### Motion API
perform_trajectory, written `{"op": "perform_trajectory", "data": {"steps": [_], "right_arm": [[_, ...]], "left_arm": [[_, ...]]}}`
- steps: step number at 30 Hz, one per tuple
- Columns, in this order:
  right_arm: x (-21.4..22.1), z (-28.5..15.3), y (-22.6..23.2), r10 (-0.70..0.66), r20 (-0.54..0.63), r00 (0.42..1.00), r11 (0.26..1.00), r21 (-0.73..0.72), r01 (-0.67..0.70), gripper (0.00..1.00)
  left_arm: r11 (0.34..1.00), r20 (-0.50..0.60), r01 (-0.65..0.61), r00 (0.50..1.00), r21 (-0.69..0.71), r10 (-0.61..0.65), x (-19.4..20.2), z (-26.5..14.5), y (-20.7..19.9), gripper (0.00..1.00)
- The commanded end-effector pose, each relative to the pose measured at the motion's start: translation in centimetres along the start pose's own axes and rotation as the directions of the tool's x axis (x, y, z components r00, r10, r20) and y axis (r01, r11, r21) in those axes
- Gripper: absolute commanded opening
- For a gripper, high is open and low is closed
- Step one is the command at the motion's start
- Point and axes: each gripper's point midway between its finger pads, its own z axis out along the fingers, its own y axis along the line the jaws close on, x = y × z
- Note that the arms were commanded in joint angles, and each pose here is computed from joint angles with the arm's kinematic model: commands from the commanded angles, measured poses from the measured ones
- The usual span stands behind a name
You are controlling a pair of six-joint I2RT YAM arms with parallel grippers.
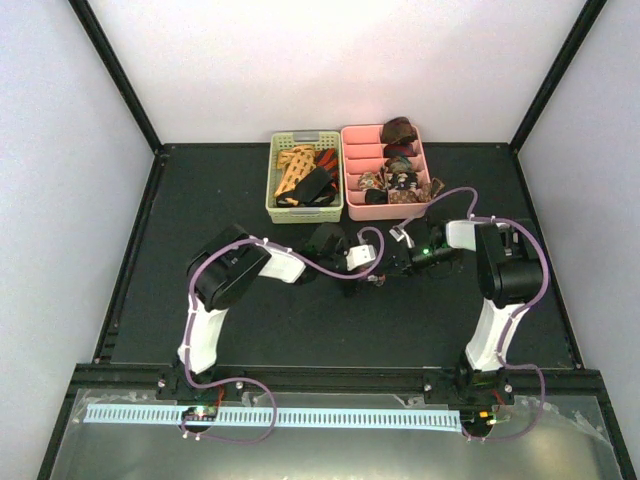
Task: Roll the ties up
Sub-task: Adjust the tie at the center of the board, then pick up the tie from the center of the board.
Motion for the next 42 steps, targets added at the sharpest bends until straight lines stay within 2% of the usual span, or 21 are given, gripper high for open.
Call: {"op": "perform_trajectory", "data": {"steps": [1,3,10,11,12,13,14,15,16,22,33,42], "right_arm": [[0.4,-0.4,1.6,-0.044,-0.001,0.999,0.999,-0.025,0.044,0.02],[0.2,-0.6,1.9,-0.057,0.003,0.998,0.998,-0.019,0.057,0.02],[-0.4,-1.1,2.5,-0.079,0.018,0.997,0.997,0.005,0.079,0.02],[-0.3,-1.2,2.5,-0.078,0.017,0.997,0.997,0.007,0.078,0.02],[-0.3,-1.2,2.5,-0.079,0.015,0.997,0.997,0.010,0.078,0.02],[-0.3,-1.2,2.5,-0.080,0.013,0.997,0.997,0.016,0.079,0.02],[-0.4,-1.3,2.4,-0.085,0.015,0.996,0.996,0.025,0.085,0.02],[-0.5,-1.4,2.6,-0.090,0.014,0.996,0.996,0.030,0.090,0.02],[-0.6,-1.5,2.7,-0.096,0.015,0.995,0.995,0.037,0.095,0.02],[-1.3,-2.6,3.6,-0.148,0.013,0.989,0.985,0.096,0.147,0.02],[-3.6,-4.7,5.5,-0.260,0.010,0.965,0.947,0.198,0.253,0.02],[-6.9,-6.5,7.1,-0.288,0.033,0.957,0.925,0.268,0.269,0.02]], "left_arm": [[0.998,-0.065,0.054,0.996,-0.012,-0.055,2.0,1.2,0.3,0.99],[0.999,-0.065,0.050,0.997,0.009,-0.050,1.9,1.0,-0.1,0.95],[0.999,-0.031,0.020,0.999,0.044,-0.019,0.7,-0.7,-1.5,0.44],[0.999,-0.025,0.017,1.000,0.045,-0.016,0.4,-1.0,-1.7,0.41],[0.999,-0.020,0.019,1.000,0.046,-0.018,0.1,-1.2,-1.8,0.47],[0.999,-0.017,0.022,1.000,0.047,-0.022,-0.3,-1.5,-1.8,0.60],[0.999,-0.008,0.025,1.000,0.044,-0.024,-0.9,-1.9,-1.9,0.79],[0.999,-0.002,0.033,0.999,0.039,-0.033,-1.3,-2.3,-1.9,0.95],[0.999,0.006,0.036,0.999,0.035,-0.037,-1.7,-2.7,-1.9,0.98],[0.998,0.042,0.066,0.997,0.009,-0.066,-3.1,-6.2,-1.3,0.99],[0.988,0.085,0.152,0.985,-0.014,-0.151,-2.4,-12.1,0.2,0.99],[0.979,0.104,0.205,0.973,0.010,-0.205,-2.4,-13.1,0.9,0.99]]}}
